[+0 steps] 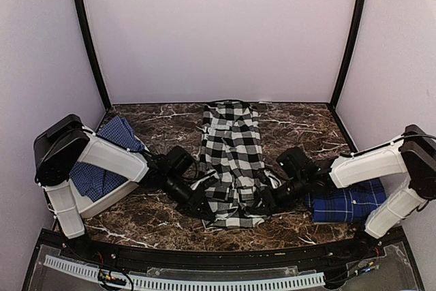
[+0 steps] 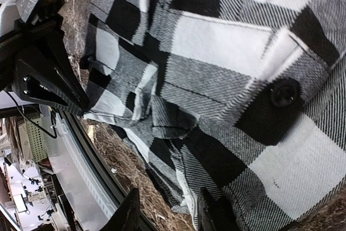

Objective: Fold and stack the long sleeve shirts
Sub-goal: Pick up the rectangle-folded shirt from the center of the board.

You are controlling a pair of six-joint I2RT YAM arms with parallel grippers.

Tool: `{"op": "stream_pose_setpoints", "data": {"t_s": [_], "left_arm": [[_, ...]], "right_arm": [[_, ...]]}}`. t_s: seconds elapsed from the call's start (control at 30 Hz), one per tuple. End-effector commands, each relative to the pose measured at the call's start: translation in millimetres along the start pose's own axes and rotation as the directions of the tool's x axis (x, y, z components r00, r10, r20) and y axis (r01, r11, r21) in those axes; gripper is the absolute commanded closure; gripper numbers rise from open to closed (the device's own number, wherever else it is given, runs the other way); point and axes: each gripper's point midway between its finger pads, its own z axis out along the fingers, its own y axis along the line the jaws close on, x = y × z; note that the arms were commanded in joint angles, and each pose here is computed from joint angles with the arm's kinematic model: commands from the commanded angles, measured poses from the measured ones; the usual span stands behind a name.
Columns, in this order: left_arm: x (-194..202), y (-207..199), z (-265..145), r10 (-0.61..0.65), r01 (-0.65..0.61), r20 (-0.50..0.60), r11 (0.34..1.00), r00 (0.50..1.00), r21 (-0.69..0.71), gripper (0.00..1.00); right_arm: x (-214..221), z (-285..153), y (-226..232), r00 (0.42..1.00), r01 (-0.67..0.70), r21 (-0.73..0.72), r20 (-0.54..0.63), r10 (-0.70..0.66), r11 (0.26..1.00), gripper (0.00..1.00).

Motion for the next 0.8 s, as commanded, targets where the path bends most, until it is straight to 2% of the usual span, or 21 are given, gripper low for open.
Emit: {"op": "stream_pose_setpoints", "data": {"t_s": [0.0,0.17,0.37,0.53,0.63,0.77], "left_arm": [[17,18,5,-0.032,0.030,-0.045,0.999,0.998,-0.041,0.94],[27,31,6,-0.067,0.063,-0.063,0.995,0.996,-0.078,0.94],[27,28,-1,-0.054,0.047,-0.059,0.994,0.997,-0.103,0.94],[21,1,-18,0.012,-0.014,-0.032,0.997,0.999,-0.082,0.92],[14,-23,-31,0.049,-0.049,-0.003,0.999,0.999,-0.017,0.90],[-4,-34,-52,0.055,-0.056,0.072,0.998,0.996,0.010,0.86]], "right_arm": [[5,7,-14,0.999,-0.036,0.025,0.008,0.036,0.999,0.67],[20,10,-26,0.998,-0.059,0.042,-0.024,0.060,0.997,0.68],[16,-4,-16,1.000,-0.026,0.057,-0.011,0.026,0.998,0.67],[0,-24,-6,0.999,-0.006,0.086,0.048,0.002,0.996,0.64],[-13,-34,-8,0.996,-0.016,0.097,0.089,0.008,0.995,0.60],[-25,-44,-16,0.989,-0.046,0.095,0.144,0.032,0.994,0.55]]}}
